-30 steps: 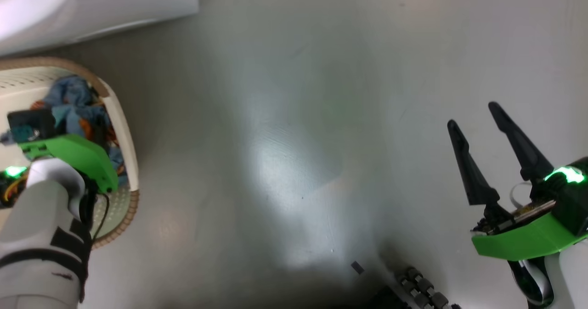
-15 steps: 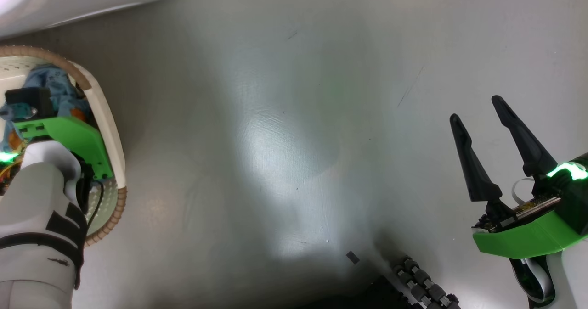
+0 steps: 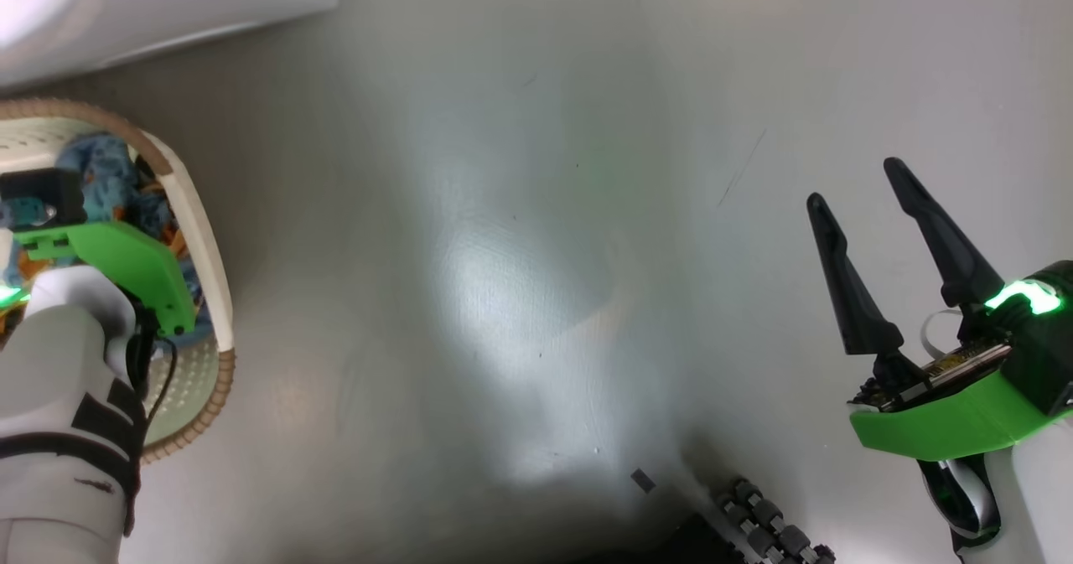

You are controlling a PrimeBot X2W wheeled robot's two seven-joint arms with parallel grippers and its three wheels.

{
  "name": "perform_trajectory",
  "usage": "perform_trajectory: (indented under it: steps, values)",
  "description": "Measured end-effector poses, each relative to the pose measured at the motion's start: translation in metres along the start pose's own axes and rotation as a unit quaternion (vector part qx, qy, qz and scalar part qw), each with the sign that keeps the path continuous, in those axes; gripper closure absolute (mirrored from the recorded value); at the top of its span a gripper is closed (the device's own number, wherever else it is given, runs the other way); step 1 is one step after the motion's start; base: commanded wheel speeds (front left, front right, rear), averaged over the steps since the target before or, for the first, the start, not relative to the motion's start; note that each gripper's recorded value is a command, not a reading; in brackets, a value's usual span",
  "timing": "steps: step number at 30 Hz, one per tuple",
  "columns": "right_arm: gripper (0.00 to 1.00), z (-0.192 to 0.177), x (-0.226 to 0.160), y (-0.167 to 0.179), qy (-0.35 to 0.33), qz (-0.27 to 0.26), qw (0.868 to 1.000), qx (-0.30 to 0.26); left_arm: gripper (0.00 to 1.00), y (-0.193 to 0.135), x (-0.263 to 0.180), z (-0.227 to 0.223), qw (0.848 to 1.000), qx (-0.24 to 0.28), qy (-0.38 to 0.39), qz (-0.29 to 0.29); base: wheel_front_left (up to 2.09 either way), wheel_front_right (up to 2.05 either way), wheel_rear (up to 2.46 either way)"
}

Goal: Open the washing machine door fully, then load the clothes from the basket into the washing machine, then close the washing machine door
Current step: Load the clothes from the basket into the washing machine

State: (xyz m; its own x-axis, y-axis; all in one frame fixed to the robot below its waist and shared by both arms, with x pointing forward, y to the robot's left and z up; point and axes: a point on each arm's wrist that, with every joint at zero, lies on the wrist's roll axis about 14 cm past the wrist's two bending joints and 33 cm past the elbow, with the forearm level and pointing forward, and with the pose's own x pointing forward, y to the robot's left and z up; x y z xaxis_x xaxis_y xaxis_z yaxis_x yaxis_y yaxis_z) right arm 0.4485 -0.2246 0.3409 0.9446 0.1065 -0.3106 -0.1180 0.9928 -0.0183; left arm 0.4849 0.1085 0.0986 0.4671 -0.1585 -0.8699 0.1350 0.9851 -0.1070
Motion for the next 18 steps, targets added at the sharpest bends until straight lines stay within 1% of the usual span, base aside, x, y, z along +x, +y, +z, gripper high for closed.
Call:
perform_trajectory:
  steps: [6, 18]
  values:
    - [0.00, 0.015, -0.004, 0.007, -0.018, 0.008, 1.000, 0.005, 1.00, 0.006, -0.019, 0.009, 1.000, -0.007, -0.024, 0.006, 0.00, 0.00, 0.00]
    - [0.00, 0.071, -0.019, 0.014, -0.087, 0.011, 0.996, 0.006, 1.00, 0.016, -0.078, 0.026, 0.996, -0.019, -0.087, 0.006, 0.00, 0.00, 0.00]
